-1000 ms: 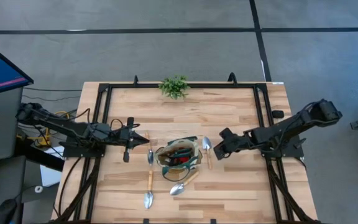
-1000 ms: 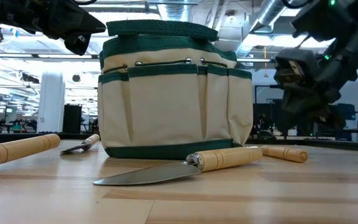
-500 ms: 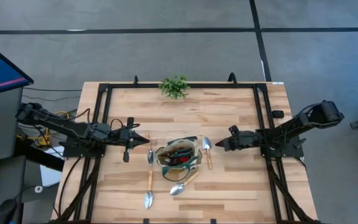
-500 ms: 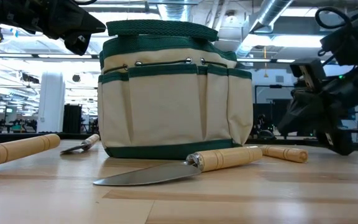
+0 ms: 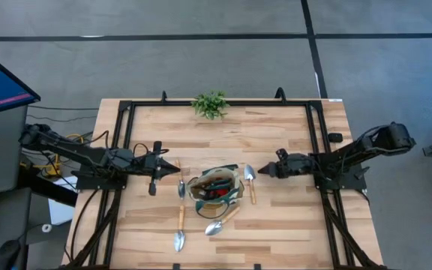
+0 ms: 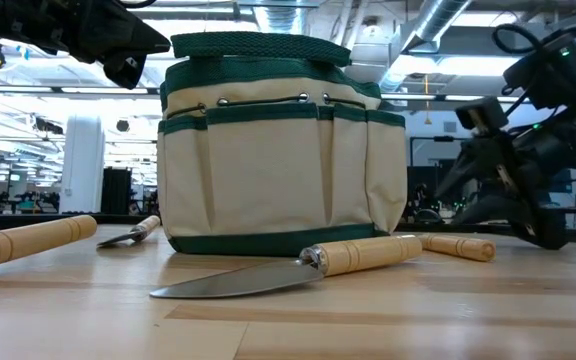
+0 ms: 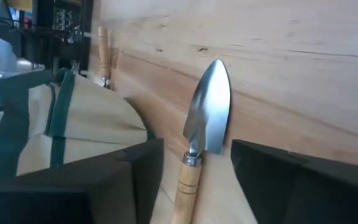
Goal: Pick & Place Garden tools in Gardening bag
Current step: Put the top right trowel into the gardening bag
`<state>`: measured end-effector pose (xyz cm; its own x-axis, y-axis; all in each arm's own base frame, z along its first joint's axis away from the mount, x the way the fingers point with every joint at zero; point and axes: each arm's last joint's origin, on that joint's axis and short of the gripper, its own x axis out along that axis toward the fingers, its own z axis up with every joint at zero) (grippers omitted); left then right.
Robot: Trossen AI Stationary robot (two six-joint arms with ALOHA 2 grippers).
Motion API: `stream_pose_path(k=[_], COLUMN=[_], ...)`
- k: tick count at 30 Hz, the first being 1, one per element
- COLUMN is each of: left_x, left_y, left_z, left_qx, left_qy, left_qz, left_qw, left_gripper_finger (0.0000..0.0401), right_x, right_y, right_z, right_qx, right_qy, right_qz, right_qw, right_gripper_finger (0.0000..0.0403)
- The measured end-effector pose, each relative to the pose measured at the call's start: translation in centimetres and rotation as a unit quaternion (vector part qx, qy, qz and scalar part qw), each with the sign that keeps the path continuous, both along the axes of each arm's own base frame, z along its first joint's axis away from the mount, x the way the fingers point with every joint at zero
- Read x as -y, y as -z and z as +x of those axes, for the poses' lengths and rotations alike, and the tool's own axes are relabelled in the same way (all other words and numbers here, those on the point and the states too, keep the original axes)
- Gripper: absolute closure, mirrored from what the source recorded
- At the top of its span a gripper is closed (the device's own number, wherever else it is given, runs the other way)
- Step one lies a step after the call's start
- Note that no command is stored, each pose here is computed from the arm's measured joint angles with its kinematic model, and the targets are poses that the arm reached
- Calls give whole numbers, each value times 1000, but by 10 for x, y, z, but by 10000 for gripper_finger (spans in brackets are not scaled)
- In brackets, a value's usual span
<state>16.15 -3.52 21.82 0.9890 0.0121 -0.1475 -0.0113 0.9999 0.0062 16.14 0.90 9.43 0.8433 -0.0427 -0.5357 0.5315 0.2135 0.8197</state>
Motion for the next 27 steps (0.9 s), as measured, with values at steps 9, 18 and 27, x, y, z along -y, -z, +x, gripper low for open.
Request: stream_pose_path(k=[9, 18, 27], left_x=[0, 0, 0], left_y=[0, 0, 0], left_z=[0, 0, 0], left_qx=[0, 0, 0], left_qy=[0, 0, 0], left_qz=[0, -13, -13], left_qw=[1000, 1000, 1000], left_gripper_finger=[398, 398, 398], right_x=[0, -8, -18], right_y=[1, -4, -8], right_z=[1, 13, 37], right_qx=[-19, -84, -101], right_qy=[4, -21, -40], right_qz=[5, -10, -11], right_qw=[1000, 996, 994], right_gripper_finger=[224, 249, 249])
